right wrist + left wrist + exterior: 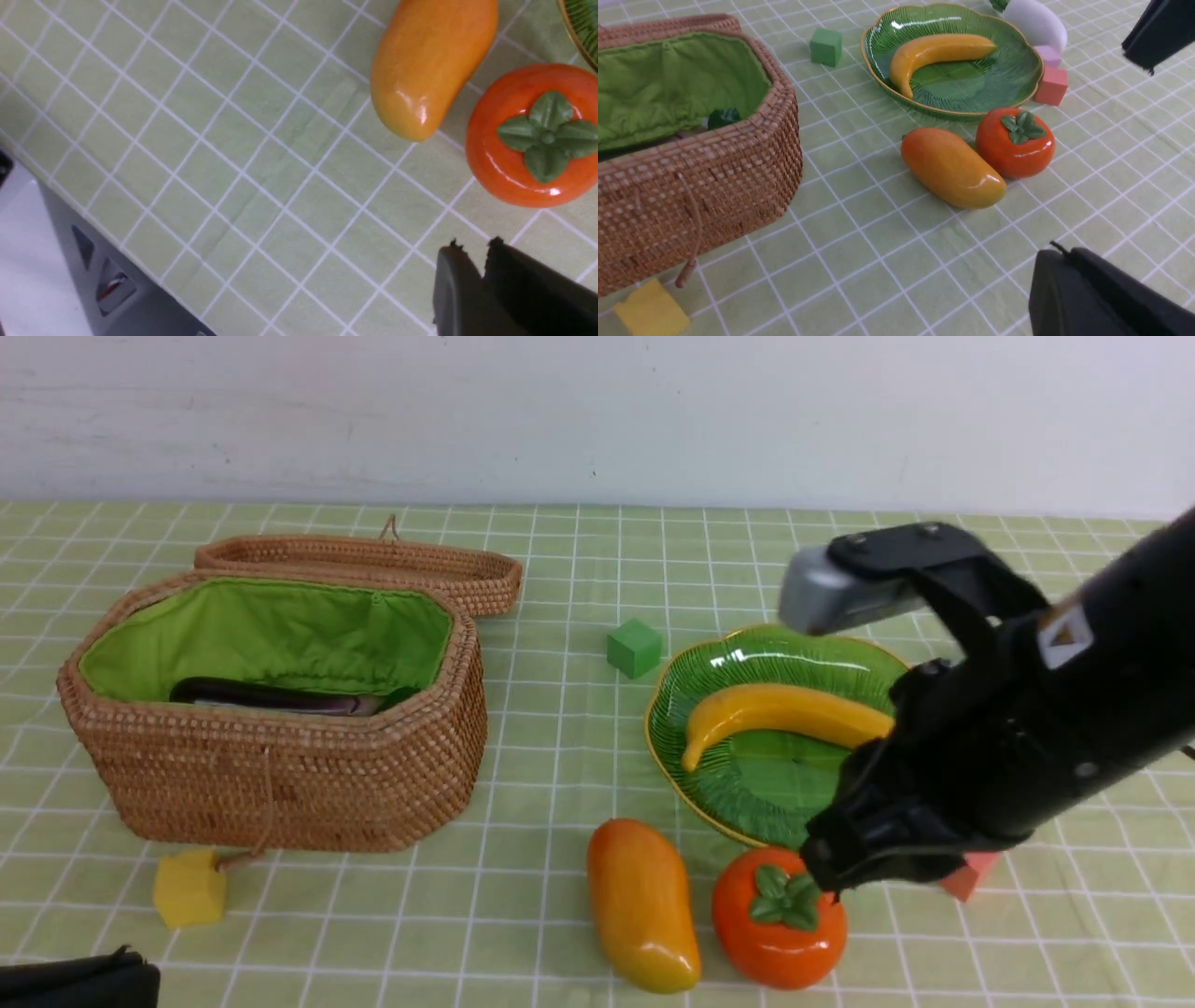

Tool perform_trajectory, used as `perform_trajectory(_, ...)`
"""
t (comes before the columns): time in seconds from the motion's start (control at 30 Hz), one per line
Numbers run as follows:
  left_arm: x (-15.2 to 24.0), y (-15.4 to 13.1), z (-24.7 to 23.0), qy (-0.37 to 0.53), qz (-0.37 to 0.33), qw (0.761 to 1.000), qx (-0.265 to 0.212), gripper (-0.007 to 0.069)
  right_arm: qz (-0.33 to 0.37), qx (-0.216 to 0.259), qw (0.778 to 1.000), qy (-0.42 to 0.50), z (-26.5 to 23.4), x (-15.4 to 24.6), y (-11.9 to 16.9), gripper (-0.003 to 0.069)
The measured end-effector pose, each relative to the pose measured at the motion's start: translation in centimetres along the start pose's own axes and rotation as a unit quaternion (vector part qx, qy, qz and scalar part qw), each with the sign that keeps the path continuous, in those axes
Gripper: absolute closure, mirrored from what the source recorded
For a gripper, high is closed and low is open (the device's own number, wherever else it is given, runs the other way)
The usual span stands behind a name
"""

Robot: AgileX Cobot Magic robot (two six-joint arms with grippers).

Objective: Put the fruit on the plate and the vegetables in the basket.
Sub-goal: Use the right arm to grab a mango and put it into the right plate

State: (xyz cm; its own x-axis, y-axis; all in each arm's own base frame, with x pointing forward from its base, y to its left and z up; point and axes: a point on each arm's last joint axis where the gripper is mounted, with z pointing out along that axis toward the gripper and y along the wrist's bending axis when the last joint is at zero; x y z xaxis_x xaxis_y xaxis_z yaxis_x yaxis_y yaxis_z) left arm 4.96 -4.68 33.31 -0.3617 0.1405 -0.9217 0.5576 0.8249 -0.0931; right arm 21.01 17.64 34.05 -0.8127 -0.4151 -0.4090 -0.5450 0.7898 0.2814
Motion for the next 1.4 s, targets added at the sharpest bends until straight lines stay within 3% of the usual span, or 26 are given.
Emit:
perform_trajectory(0.17, -0.3, 0.1, 0.0, -0.015, -0.001, 1.000, -0.006, 0.0638, -0.012, 0.020, 1.000, 0.018, 2.3, -0.6, 1.3, 0.0540)
perform_trajectory(0.33, -0.4, 0.1, 0.0, -0.020, -0.002, 1.000, -0.008, 0.0638, -0.006, 0.026, 0.998, 0.050, 7.5, -1.8, 1.8, 0.0441)
perform_trajectory(0.47, -0.4, 0.1, 0.0, -0.020, -0.002, 1.000, -0.008, 0.0638, 0.014, 0.034, 0.997, 0.061, 10.9, -3.6, 1.6, 0.0272)
perform_trajectory(0.63, -0.4, 0.1, 0.0, -0.023, -0.007, 1.000, -0.003, 0.0638, 0.039, 0.068, 0.995, 0.069, 14.9, -5.6, 0.7, 0.0008)
perform_trajectory(0.77, -0.4, 0.0, 0.0, -0.025, -0.010, 1.000, 0.000, 0.0638, 0.045, 0.108, 0.991, 0.068, 16.6, -6.4, -0.1, -0.0013)
perform_trajectory(0.9, -0.5, 0.0, 0.0, -0.025, -0.011, 1.000, 0.001, 0.0638, 0.060, 0.135, 0.987, 0.070, 18.4, -6.9, -0.8, 0.0016)
perform_trajectory(1.4, -0.5, 0.0, 0.0, -0.026, -0.013, 1.000, 0.003, 0.0638, 0.065, 0.150, 0.984, 0.076, 20.6, -7.2, -1.6, 0.0062)
